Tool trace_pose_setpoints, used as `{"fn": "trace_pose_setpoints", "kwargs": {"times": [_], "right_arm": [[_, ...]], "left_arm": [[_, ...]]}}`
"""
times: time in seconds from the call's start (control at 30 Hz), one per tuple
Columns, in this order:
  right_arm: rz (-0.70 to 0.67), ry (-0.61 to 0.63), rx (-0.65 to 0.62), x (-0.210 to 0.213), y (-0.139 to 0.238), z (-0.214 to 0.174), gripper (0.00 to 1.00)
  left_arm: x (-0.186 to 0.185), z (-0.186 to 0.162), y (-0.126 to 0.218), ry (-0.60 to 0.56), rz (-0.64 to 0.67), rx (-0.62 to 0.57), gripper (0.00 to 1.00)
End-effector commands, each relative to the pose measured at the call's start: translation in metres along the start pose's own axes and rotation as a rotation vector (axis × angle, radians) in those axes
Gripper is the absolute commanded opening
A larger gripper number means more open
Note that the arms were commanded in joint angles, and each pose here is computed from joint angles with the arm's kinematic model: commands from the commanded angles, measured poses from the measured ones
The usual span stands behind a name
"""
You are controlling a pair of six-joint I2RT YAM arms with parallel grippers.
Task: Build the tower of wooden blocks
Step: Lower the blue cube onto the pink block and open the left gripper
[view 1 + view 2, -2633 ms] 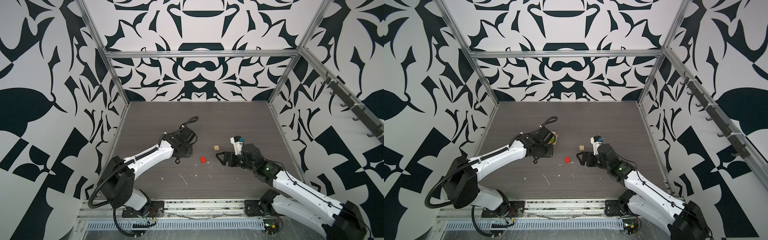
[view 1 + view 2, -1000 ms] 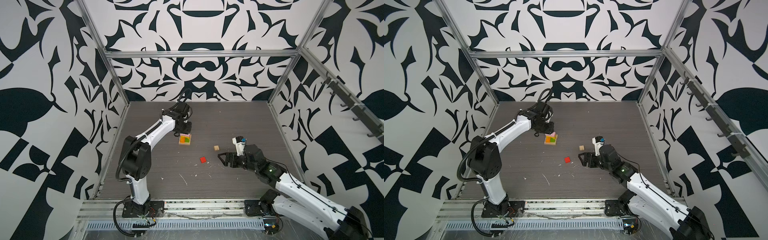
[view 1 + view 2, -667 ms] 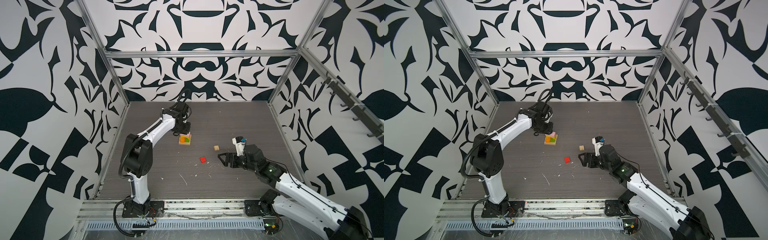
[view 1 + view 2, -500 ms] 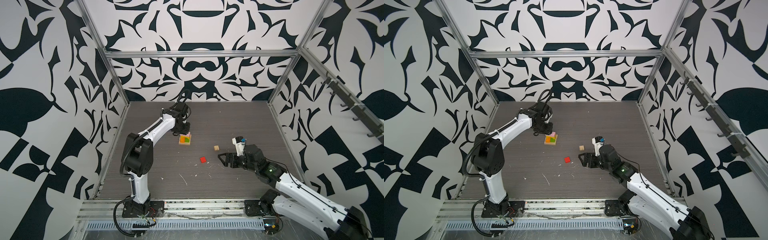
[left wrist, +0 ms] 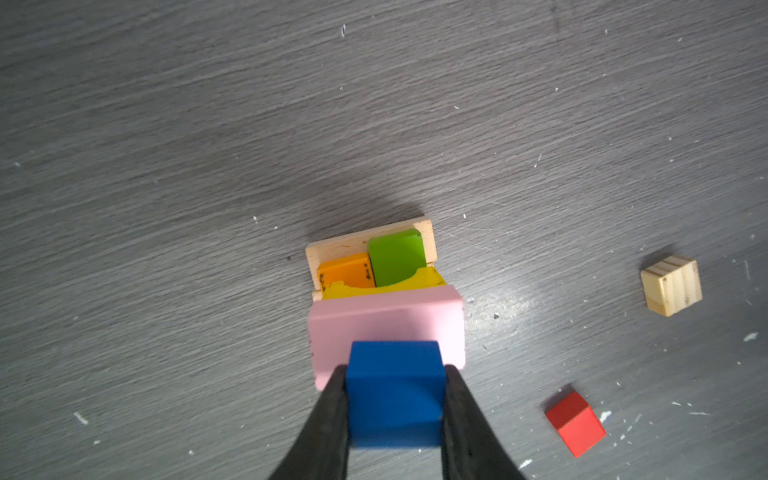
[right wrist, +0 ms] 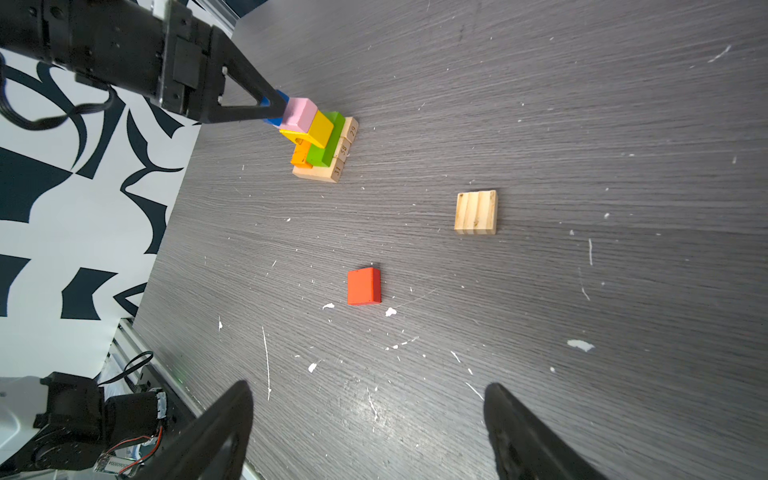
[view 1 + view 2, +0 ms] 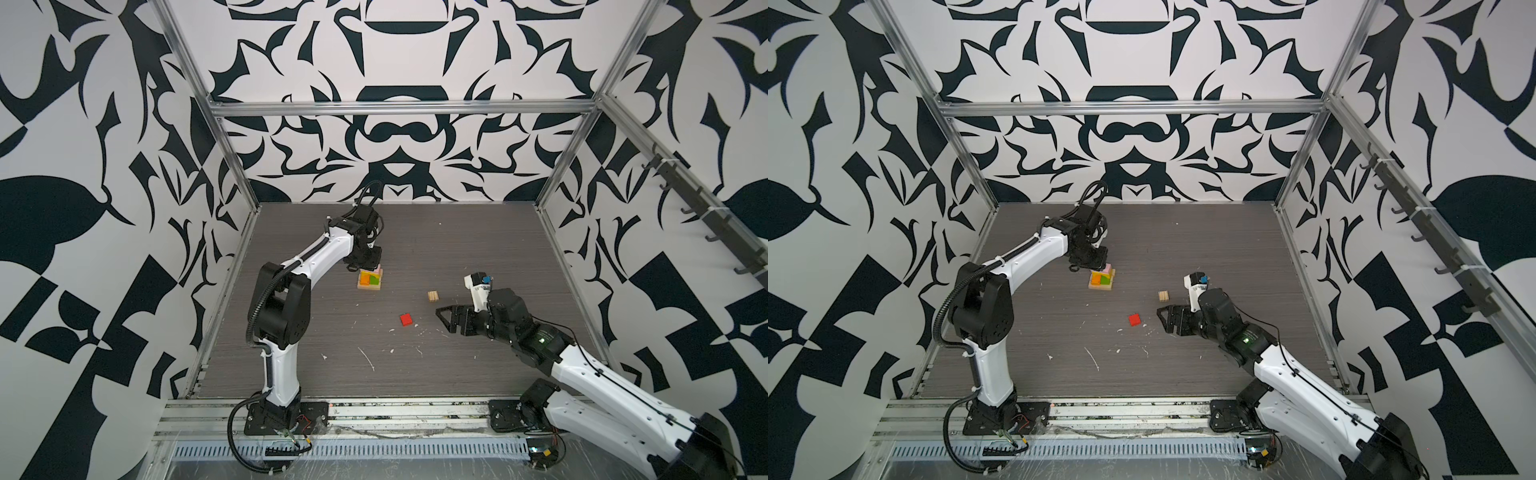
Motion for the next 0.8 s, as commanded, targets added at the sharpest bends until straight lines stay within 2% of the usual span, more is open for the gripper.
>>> {"fn": "trace_pose_setpoints", "kwargs": {"times": [0.0,0.77], "right_arm": [[0.014,0.027,-0.057,0.008,0.008,0.014,0.91],[0.008,0.027,-0.054,0.007,0.008,0.012,0.91]], "left_arm": [[0.002,0.003,0.0,-0.004,0.02,0.022,0.28],[0.004,0.004,-0.011,0.004,0.038,0.025,0.28]]}}
Point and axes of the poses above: each gripper's point midway between its finger pads, its own y axis back along the fingers, its own x axis along the line the jaws close on, z = x × y, the point moved 9 cm from there along y, back along the fingers, and after that the axes turned 12 degrees about y, right-handed, at the moved point
